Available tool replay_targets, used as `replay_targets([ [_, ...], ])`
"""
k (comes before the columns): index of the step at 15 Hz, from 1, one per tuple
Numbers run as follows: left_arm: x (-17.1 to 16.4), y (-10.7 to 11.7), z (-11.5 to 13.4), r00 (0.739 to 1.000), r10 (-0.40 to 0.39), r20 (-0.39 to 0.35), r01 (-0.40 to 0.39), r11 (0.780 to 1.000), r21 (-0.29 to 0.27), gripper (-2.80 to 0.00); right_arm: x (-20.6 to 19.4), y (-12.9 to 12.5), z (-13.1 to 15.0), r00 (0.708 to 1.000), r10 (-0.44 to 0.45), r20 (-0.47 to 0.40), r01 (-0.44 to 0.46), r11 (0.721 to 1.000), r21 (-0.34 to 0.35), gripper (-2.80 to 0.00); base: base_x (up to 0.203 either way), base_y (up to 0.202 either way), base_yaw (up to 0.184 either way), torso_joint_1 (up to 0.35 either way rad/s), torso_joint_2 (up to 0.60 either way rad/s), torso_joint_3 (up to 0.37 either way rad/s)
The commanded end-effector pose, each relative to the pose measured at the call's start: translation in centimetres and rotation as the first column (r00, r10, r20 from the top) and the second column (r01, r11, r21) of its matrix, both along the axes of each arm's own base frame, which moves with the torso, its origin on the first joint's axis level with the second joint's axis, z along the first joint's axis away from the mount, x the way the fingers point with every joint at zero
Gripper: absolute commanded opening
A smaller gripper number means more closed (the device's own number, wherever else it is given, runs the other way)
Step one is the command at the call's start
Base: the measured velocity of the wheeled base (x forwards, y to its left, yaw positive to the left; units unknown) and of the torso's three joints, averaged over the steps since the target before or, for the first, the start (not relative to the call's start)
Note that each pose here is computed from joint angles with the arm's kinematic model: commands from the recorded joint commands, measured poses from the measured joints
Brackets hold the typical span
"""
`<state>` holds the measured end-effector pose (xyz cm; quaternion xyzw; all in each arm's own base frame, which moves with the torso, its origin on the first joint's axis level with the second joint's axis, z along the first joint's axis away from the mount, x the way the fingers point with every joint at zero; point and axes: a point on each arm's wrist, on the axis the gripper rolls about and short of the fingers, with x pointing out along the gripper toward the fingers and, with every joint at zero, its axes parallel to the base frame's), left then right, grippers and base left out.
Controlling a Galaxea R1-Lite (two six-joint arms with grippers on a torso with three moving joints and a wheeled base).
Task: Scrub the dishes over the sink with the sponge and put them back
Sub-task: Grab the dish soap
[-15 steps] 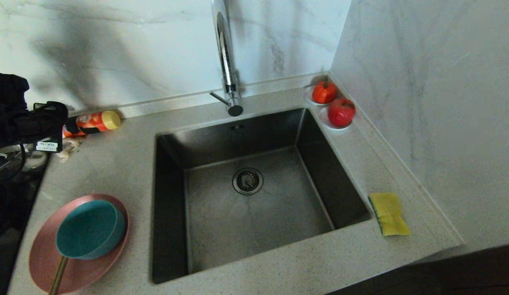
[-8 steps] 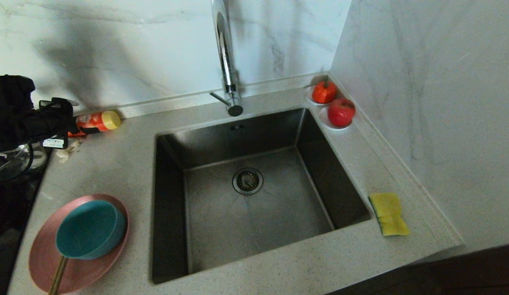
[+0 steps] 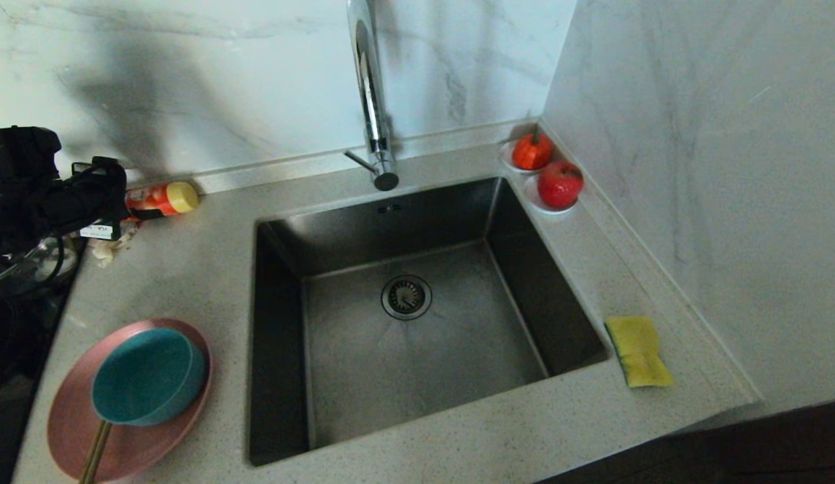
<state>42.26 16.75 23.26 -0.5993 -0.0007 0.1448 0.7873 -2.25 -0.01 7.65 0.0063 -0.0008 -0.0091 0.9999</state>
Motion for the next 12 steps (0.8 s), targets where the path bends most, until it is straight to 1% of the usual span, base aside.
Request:
replay_targets([
  [1, 0.3, 0.0, 0.1, 0.999, -0.038, 0.028, 0.038, 0.999, -0.003, 0.0, 0.0, 0.0, 0.0, 1.0, 0.0, 0.0, 0.0, 1.0, 0.001, -2.8, 0.0, 0.0, 0.0, 0.0, 0.0, 0.0],
  [2, 0.4, 0.0, 0.2, 0.998, -0.048, 0.044, 0.048, 0.999, 0.002, 0.0, 0.0, 0.0, 0.0, 1.0, 0.0, -0.001, 0.0, 1.0, 0.001, -2.8, 0.0, 0.0, 0.0, 0.0, 0.0, 0.0],
  [5, 0.9, 0.3, 0.0, 0.996, -0.064, 0.056, 0.063, 0.998, 0.003, 0.0, 0.0, 0.0, 0.0, 1.0, 0.0, -0.001, 0.0, 1.0, 0.0, -2.8, 0.0, 0.0, 0.0, 0.0, 0.0, 0.0],
  [7, 1.0, 0.3, -0.3, 0.997, -0.065, 0.049, 0.066, 0.998, -0.003, 0.0, 0.0, 0.0, 0.0, 1.0, 0.0, -0.001, 0.0, 1.0, 0.001, -2.8, 0.0, 0.0, 0.0, 0.0, 0.0, 0.0],
  [9, 1.2, 0.3, -1.1, 0.997, -0.068, 0.026, 0.068, 0.998, -0.014, 0.0, 0.0, 0.0, 0.0, 1.0, 0.0, 0.0, 0.0, 1.0, 0.0, -2.8, 0.0, 0.0, 0.0, 0.0, 0.0, 0.0],
  [12, 1.1, 0.3, -0.9, 0.997, -0.068, 0.024, 0.068, 0.998, -0.017, 0.0, 0.0, 0.0, 0.0, 1.0, 0.0, 0.001, 0.0, 1.0, 0.001, -2.8, 0.0, 0.0, 0.0, 0.0, 0.0, 0.0],
])
